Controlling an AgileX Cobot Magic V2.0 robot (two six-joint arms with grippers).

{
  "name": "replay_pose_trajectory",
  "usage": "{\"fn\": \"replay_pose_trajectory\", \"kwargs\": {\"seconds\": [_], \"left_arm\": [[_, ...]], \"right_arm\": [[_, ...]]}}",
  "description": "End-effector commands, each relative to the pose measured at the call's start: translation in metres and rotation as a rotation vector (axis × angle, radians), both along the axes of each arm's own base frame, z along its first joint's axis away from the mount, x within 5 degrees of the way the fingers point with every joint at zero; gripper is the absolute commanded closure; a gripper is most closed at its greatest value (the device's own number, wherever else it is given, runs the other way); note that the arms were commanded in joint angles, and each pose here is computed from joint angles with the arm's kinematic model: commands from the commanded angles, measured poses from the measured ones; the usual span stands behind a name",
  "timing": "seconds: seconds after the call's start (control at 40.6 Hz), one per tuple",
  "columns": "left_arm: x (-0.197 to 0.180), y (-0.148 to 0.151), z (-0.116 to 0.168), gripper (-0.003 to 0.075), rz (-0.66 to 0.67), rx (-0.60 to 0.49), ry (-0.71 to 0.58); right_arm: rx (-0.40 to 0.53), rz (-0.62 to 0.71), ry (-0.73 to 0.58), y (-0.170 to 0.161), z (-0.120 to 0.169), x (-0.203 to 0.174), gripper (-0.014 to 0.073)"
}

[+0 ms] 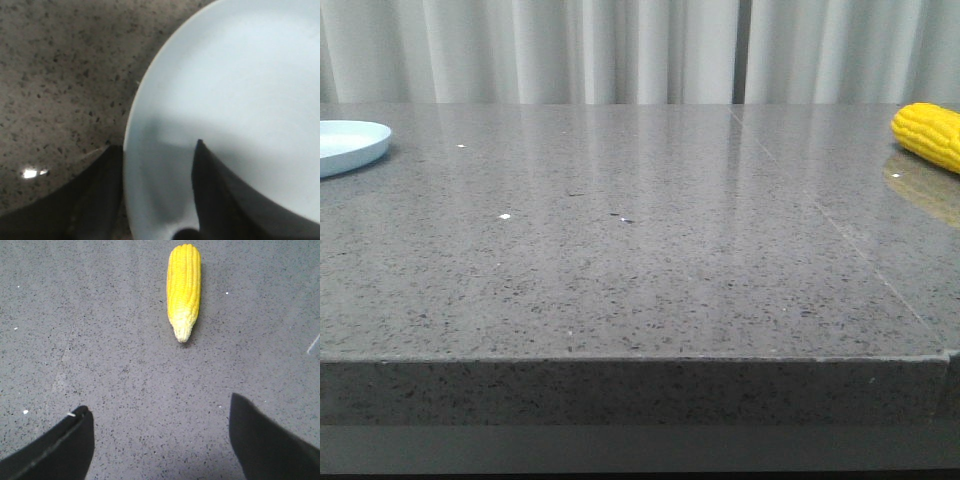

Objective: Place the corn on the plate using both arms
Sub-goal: 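Lower the left gripper and grasp the rim of the pale blue plate, then slide the plate with the left gripper toward the table center, release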

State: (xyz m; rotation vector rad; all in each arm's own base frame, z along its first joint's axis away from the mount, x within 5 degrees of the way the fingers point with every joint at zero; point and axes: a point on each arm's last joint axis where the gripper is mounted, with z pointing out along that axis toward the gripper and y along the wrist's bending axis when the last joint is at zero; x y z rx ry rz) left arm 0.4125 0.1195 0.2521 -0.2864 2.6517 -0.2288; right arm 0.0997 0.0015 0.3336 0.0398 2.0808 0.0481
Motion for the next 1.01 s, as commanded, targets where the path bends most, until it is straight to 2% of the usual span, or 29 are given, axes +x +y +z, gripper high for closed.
{"fn": "replay_pose_trajectory", "kwargs": {"seconds": [0.0,0.246,0.419,0.567,0.789,0.986], "left_arm": [[-0.001,-0.004,0.026,0.0505,0.000,0.007,-0.075],[-0.001,-0.004,0.028,0.0740,-0.002,0.007,-0.076],[0.000,-0.015,0.043,0.0741,-0.030,-0.045,-0.089],[0.005,-0.040,0.070,0.0741,-0.109,-0.084,-0.118],[0.011,-0.098,0.099,0.0741,-0.263,-0.166,-0.166],[0.011,-0.164,0.099,0.0741,-0.406,-0.201,-0.173]], "right_arm": [[-0.013,-0.001,-0.099,-0.001,0.015,0.004,0.0013],[-0.013,-0.001,-0.099,-0.001,0.015,0.004,0.0013],[-0.013,-0.001,-0.099,-0.001,0.015,0.004,0.0013],[-0.013,-0.001,-0.099,-0.001,0.015,0.004,0.0013],[-0.013,-0.001,-0.099,-0.001,0.015,0.004,0.0013],[-0.013,-0.001,-0.099,-0.001,0.015,0.004,0.0013]]}}
